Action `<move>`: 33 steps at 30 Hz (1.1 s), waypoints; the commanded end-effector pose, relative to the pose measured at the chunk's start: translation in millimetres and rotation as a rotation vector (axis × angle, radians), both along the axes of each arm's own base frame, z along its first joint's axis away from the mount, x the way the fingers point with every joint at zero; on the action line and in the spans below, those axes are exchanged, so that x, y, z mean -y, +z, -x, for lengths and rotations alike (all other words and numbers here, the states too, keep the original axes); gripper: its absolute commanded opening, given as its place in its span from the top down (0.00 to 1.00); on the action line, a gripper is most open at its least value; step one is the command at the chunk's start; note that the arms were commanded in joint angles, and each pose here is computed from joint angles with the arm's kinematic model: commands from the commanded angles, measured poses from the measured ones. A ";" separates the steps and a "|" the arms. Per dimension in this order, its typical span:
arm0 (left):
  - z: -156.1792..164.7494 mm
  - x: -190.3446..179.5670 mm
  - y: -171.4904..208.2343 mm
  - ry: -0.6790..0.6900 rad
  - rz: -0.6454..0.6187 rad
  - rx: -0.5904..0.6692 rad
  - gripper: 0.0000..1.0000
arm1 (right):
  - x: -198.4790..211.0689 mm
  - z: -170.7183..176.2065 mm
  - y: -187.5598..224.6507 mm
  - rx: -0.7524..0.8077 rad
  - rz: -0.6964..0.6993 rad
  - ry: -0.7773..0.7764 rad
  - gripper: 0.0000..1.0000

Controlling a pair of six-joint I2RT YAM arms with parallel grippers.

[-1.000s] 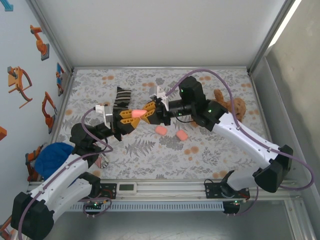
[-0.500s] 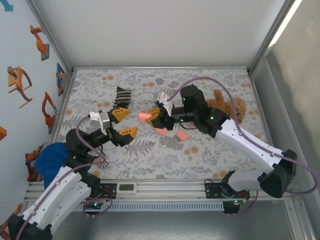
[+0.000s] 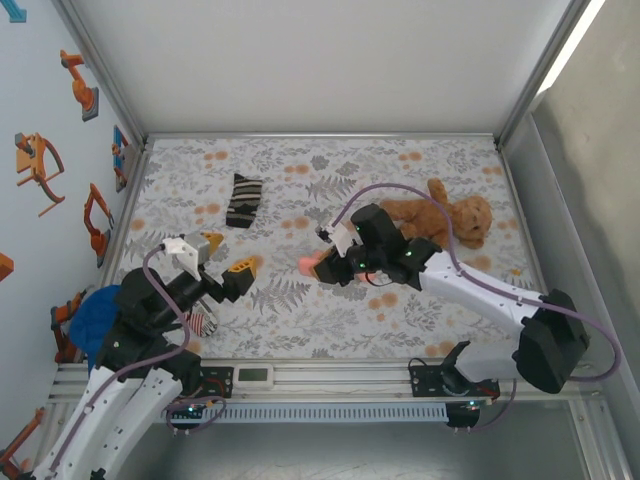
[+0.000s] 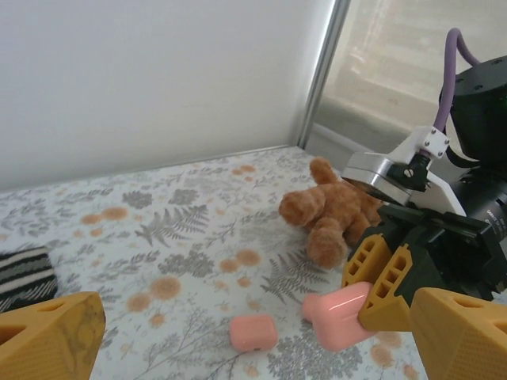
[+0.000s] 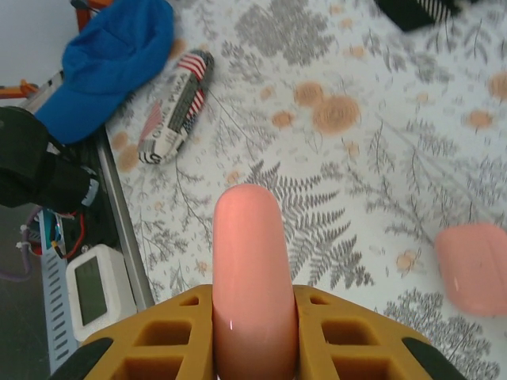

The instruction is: Insert the wireless bluetooth earbuds into the charging case

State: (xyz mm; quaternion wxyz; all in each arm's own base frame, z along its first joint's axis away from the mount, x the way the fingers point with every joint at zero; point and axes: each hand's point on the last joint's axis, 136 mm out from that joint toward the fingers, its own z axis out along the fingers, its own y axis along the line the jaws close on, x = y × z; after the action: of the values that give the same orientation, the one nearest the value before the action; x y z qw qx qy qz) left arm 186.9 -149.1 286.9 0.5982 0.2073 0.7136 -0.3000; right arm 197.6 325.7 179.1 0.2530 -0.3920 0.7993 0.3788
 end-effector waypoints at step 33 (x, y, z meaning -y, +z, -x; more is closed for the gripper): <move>6.3 -51.8 -3.1 0.251 0.004 0.063 0.04 | -11.4 13.7 -115.8 -0.367 0.085 -0.039 0.80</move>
State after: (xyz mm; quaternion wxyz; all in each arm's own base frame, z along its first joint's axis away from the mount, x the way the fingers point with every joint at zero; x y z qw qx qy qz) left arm 180.0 -98.3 288.3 0.6547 0.1247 0.7115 -0.2227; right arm 187.6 336.9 68.9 0.1050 -0.3172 0.8555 0.3956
